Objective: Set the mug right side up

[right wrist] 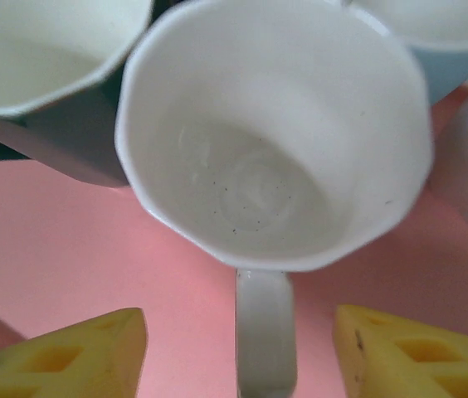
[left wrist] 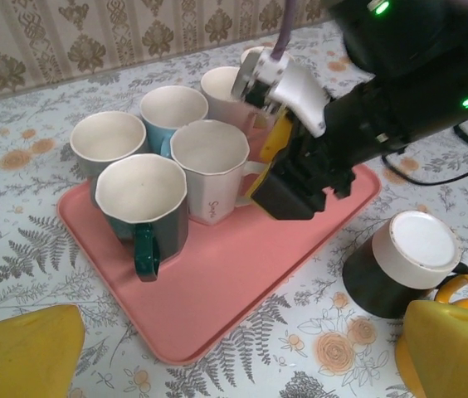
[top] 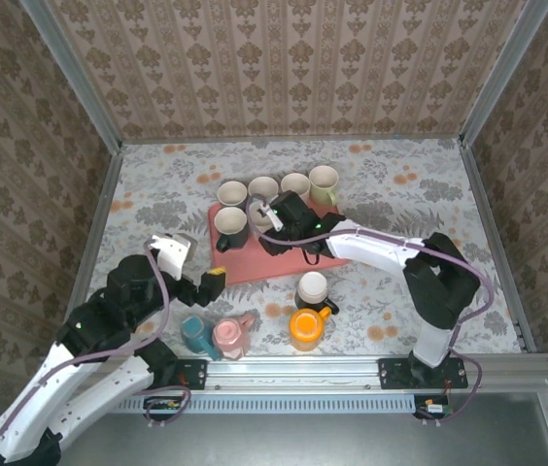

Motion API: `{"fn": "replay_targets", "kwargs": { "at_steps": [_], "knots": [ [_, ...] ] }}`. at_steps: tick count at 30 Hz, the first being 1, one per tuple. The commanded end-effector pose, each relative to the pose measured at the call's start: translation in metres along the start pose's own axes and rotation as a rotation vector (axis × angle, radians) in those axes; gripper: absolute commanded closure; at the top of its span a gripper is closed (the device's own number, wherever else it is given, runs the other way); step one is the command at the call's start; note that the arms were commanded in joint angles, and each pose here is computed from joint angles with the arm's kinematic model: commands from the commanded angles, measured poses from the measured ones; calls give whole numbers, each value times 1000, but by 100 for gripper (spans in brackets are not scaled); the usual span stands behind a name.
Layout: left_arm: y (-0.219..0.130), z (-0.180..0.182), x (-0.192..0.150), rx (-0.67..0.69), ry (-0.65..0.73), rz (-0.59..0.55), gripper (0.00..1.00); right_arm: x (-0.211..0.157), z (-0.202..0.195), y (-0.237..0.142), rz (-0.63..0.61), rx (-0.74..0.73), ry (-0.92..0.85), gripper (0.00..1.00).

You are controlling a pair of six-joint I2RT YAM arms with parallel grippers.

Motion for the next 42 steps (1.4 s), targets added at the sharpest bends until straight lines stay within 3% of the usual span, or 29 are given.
{"fn": "replay_targets", "kwargs": {
  "at_steps": [1, 7, 10, 17, 29, 42],
  "knots": [
    [3, 1, -3, 6, -26, 63, 0, 13, 0, -35, -57, 27, -7, 29],
    [13, -15, -16, -63, -72, 367, 2, 18, -3, -86, -123, 44, 17, 27],
    [16, -32, -28, -86, 0, 507, 0, 17, -8, -106, -148, 32, 62, 27],
    [11, -47, -58, 22, 138, 778, 0, 21, -13, -162, -247, 67, 164, 26],
    [24, -88, -110, -78, 58, 924, 0, 2, -20, -194, -296, 77, 178, 22],
    [40, -104, -152, -127, 26, 1004, 0, -5, -21, -192, -289, 90, 185, 22]
  ]
}}
Point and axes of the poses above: each hand's point on the last joint's axis, 136 mm out from that joint toward the fingers, its own y axis out along the fingers, its own z axis along the line the jaws close on, x = y × z, the point moved 3 cm from there along -y, back along the fingers, and after that the axes turned 9 degrees about y, right-handed, at the moved point
